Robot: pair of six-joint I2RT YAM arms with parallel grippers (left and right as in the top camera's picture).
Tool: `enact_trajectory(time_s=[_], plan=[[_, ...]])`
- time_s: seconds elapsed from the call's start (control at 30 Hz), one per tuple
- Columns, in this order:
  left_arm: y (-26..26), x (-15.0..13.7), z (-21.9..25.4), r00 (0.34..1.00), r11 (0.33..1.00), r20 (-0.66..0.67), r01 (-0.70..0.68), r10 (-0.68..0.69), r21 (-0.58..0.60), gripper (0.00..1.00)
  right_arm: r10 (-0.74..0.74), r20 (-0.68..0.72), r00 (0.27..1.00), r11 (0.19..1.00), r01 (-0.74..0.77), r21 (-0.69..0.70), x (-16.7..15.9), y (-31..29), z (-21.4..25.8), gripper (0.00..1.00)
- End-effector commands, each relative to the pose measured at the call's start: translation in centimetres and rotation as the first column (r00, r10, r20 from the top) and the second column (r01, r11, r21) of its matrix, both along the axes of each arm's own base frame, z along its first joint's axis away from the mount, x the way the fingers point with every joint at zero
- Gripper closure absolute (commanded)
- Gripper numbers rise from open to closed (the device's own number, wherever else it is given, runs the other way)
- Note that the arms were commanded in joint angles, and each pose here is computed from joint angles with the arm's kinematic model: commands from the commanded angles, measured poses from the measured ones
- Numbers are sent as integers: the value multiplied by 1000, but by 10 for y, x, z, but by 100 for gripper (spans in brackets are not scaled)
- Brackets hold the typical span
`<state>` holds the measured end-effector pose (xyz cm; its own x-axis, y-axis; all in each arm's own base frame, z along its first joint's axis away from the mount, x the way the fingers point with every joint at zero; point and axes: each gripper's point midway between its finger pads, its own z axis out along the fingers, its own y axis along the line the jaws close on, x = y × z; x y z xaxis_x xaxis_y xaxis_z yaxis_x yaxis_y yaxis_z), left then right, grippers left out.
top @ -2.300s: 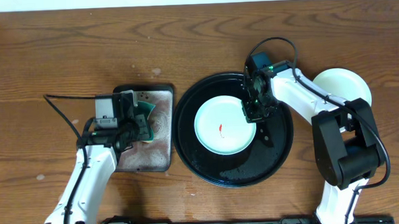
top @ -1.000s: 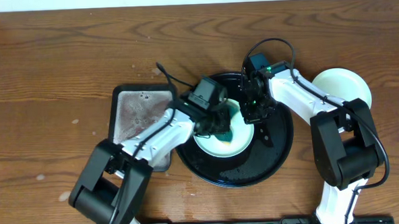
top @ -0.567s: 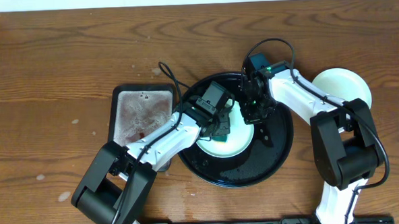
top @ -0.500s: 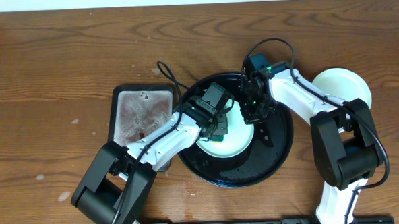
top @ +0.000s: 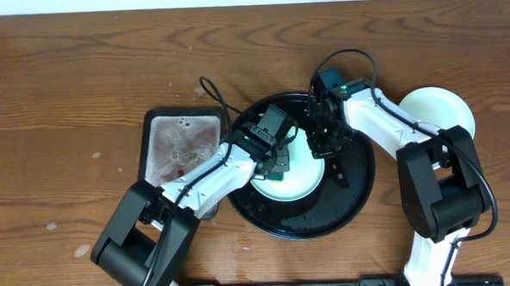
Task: Clean dirty plates on tray and stack at the side
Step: 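Scrub the pale green plate on the tray with the sponge in left gripper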
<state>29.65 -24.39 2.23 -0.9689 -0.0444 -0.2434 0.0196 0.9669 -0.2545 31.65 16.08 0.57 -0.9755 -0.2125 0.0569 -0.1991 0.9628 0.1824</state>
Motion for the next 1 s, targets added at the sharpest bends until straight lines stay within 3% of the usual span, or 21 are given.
enact_trajectory(time_s=[0.0, 0.53, 0.77, 0.97], plan=[[-16, -12, 0, 998, 997, -65, -29, 24, -74, 93, 34, -27, 999, 999, -34, -8, -8, 2, -7, 99], [-33, -26, -20, 987, 991, -123, -116, 107, -69, 93, 33, -27, 999, 999, -34, -8, -8, 2, -7, 99], [16, -12, -33, 982, 969, 1, -184, 186, 166, 93, 34, -27, 999, 999, -34, -8, -8, 2, -7, 99], [40, 5, -28, 993, 957, 69, -110, 95, 267, 93, 34, -28, 999, 999, -34, -9, -9, 1, -7, 99]])
